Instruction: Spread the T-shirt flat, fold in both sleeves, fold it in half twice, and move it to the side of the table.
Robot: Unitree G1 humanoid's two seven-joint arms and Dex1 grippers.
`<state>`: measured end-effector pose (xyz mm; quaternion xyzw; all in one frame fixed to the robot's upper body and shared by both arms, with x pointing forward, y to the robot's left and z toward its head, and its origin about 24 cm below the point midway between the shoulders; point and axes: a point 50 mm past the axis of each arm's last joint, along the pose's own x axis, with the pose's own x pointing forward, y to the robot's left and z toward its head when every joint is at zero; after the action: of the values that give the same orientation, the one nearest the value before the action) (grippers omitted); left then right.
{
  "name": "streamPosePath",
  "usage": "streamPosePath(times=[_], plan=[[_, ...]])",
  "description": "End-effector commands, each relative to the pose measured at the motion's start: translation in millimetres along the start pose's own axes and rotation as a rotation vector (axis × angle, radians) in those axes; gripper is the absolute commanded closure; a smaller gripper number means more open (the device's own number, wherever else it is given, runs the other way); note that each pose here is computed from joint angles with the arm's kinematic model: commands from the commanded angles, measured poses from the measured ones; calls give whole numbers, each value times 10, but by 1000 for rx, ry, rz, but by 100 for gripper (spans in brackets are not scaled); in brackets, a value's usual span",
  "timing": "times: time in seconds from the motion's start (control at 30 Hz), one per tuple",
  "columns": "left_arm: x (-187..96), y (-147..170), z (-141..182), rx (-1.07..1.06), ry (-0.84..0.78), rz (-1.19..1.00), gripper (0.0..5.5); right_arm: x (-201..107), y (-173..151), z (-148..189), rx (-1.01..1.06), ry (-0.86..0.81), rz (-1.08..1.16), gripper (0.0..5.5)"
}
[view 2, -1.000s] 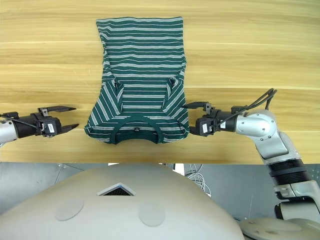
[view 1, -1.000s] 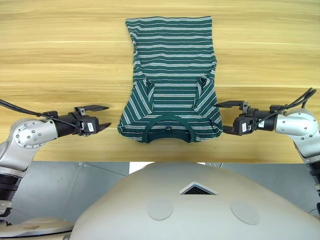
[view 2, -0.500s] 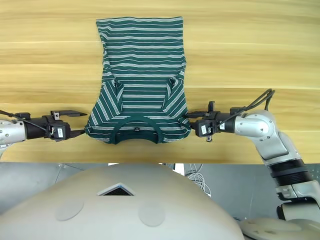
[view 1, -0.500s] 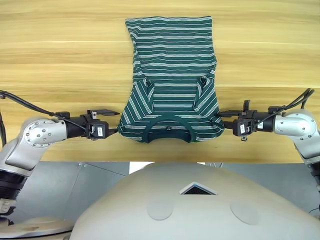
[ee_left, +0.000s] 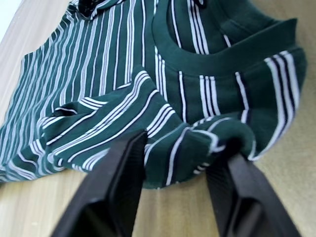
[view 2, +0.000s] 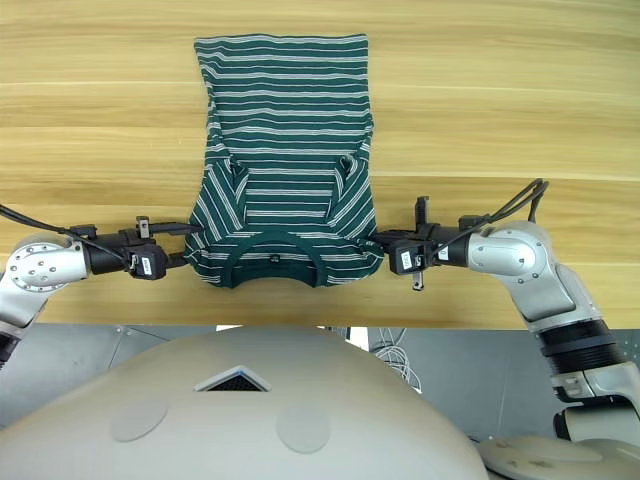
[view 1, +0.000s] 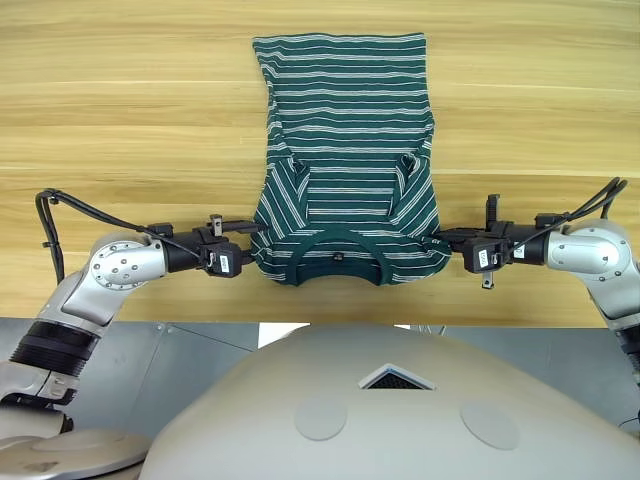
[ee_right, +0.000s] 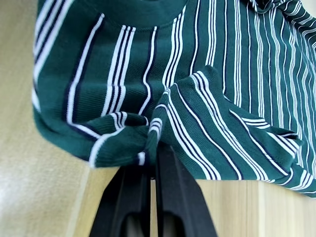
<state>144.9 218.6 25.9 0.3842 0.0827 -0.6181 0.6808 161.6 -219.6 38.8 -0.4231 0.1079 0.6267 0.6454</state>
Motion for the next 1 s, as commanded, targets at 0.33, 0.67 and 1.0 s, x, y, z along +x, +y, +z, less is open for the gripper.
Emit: streamPosePath(times=[0.33,0.67,1.0], plan=[[-28,-354,-251,-192,70,-134,549,-89,-67,40,47,-42,-39,550],[-407,102,309,-265,-313,149,549,-836,-126,146,236,-138,-57,550],[-241,721,186,-352,-388,143,549,-917,-863,143,207,-191,-60,550]])
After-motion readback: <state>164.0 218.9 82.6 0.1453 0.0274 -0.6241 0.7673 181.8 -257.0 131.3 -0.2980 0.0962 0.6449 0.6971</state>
